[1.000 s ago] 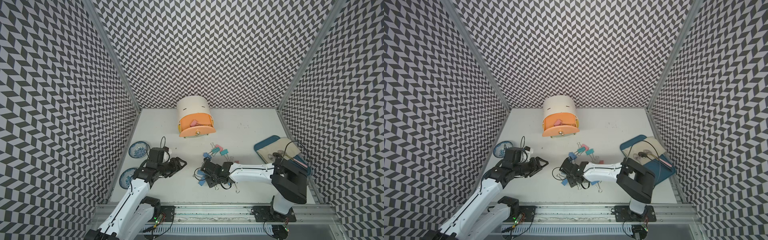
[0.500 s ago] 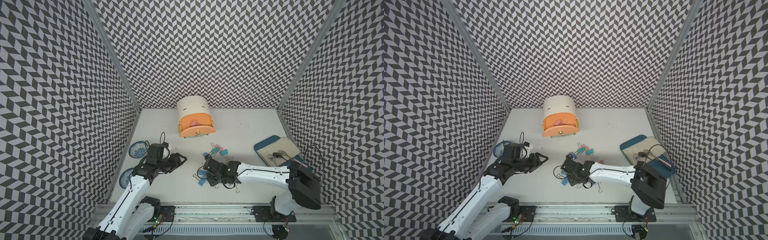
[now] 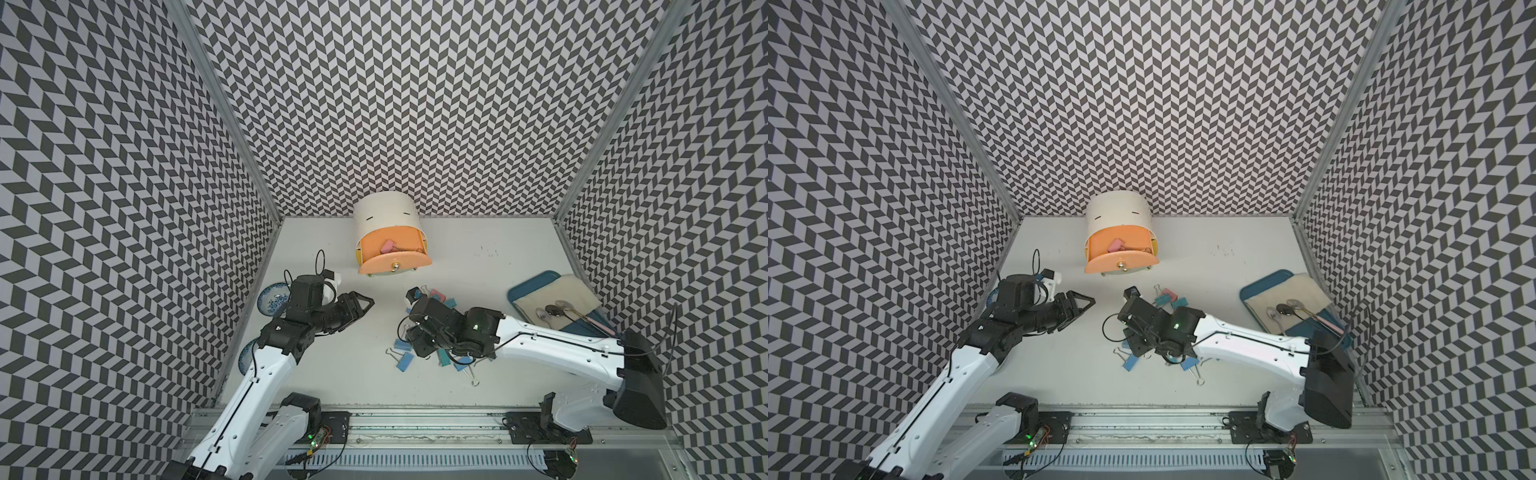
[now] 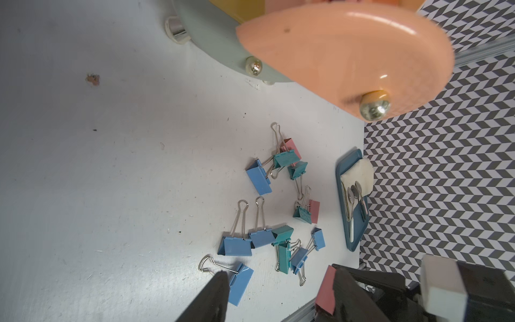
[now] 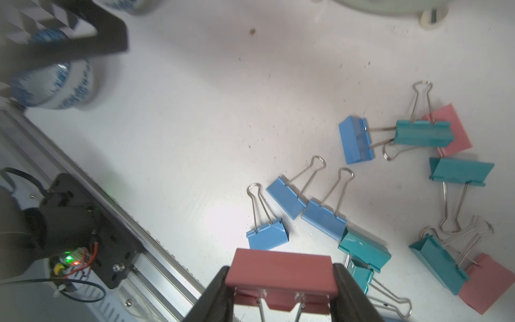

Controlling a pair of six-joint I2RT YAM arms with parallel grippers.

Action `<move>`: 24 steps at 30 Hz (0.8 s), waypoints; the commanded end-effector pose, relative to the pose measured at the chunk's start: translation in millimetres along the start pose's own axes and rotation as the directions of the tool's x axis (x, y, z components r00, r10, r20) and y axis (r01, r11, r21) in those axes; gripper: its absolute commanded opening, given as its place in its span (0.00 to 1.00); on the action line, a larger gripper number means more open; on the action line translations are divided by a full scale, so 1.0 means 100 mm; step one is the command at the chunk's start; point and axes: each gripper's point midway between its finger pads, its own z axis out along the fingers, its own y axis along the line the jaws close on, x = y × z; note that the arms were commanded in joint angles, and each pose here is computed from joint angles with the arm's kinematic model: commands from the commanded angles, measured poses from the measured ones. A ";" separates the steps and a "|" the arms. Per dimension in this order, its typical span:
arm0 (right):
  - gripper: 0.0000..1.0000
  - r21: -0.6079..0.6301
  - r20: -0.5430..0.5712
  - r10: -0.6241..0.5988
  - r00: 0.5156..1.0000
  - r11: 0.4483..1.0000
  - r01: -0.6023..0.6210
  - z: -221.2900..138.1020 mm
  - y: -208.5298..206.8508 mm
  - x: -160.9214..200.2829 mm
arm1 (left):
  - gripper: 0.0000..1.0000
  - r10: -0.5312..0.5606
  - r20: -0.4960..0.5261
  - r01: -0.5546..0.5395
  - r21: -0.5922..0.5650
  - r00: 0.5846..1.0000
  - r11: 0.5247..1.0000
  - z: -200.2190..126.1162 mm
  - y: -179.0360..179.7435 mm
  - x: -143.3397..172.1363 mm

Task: Put the binder clips in the drawer according to color
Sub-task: Place the binder clip in the drawer.

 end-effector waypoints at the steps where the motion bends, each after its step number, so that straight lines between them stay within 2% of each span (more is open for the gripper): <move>1: 0.45 -0.012 0.134 -0.011 0.991 1.000 0.013 -0.33 0.01 -0.45 | 0.64 0.036 0.053 -0.041 0.096 0.998 0.995 -0.11 -0.35 -0.19; 7: 0.46 -0.063 0.294 0.043 0.955 0.998 -0.026 -0.73 -0.10 -1.19 | 0.64 0.076 0.095 -0.094 0.197 0.993 0.976 -0.22 -0.77 -0.47; 12: 0.46 -0.125 0.382 0.110 0.918 0.990 -0.066 -0.91 -0.28 -1.70 | 0.65 0.094 0.128 -0.126 0.275 0.987 0.953 -0.29 -1.03 -0.72; 17: 0.46 -0.165 0.437 0.140 0.888 0.983 -0.074 -0.98 -0.36 -2.13 | 0.65 0.101 0.149 -0.148 0.342 0.984 0.928 -0.34 -1.22 -0.96; 24: 0.47 -0.176 0.500 0.143 0.854 0.983 -0.062 -0.88 -0.39 -2.66 | 0.65 0.078 0.172 -0.142 0.402 0.982 0.904 -0.31 -1.39 -1.27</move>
